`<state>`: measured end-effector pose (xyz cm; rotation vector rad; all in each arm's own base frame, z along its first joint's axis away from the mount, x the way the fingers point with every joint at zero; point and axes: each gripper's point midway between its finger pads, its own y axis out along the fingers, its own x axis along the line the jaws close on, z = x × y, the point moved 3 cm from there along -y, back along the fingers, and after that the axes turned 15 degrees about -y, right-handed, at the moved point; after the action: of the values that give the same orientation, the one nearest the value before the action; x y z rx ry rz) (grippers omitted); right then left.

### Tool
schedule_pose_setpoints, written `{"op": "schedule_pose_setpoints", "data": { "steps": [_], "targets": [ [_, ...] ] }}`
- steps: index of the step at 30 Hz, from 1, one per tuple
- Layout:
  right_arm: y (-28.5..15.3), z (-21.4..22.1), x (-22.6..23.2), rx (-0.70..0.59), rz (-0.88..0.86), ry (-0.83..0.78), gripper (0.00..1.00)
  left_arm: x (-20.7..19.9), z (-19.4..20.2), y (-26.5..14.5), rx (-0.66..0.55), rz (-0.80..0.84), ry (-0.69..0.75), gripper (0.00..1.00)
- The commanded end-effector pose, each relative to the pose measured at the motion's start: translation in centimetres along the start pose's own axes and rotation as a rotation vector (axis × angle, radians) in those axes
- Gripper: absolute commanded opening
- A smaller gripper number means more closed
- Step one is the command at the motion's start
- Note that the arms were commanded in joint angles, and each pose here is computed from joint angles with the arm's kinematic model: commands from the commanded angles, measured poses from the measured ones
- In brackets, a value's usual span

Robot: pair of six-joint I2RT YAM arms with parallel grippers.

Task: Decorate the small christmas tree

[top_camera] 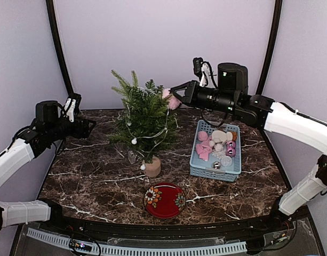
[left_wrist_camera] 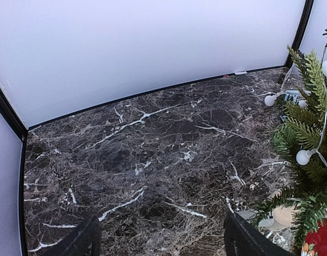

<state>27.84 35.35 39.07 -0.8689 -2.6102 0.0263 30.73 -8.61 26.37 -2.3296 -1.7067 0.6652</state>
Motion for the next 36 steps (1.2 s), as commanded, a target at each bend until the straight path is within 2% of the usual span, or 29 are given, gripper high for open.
{"op": "schedule_pose_setpoints", "data": {
  "steps": [1,5,12,19,23,27,29,32,36],
  "targets": [
    [1.0,1.3,-0.1,-0.001,-0.006,0.051,0.0,-0.1,-0.1,-0.3,-0.023,0.017,-0.001,0.81],
    [1.7,3.6,-0.9,0.042,0.014,0.072,0.0,-0.1,-0.1,-0.3,-0.025,0.016,-0.001,0.82],
    [2.7,5.0,-1.0,0.082,0.0,0.072,0.0,-0.3,-0.2,-0.4,-0.025,0.023,-0.002,0.81],
    [2.7,4.8,-1.0,0.083,0.002,0.065,0.0,-3.3,0.1,-0.9,-0.021,0.241,0.015,0.82],
    [2.7,4.6,-0.7,0.087,-0.008,0.064,0.0,-3.7,0.3,-0.8,-0.009,0.27,0.011,0.82],
    [1.6,3.4,-0.6,0.057,0.003,0.049,0.25,-3.1,0.2,-0.7,-0.015,0.229,0.012,0.82],
    [0.6,2.7,-0.6,0.05,0.024,0.03,0.34,-2.9,0.1,-0.8,-0.022,0.21,0.014,0.82],
    [-0.9,1.7,-1.0,0.027,0.073,0.005,0.45,-2.7,0.0,-0.9,-0.03,0.195,0.017,0.81],
    [-3.1,0.3,-2.1,-0.016,0.153,-0.019,0.55,-2.6,0.0,-0.9,-0.031,0.187,0.021,0.82]
  ]
}}
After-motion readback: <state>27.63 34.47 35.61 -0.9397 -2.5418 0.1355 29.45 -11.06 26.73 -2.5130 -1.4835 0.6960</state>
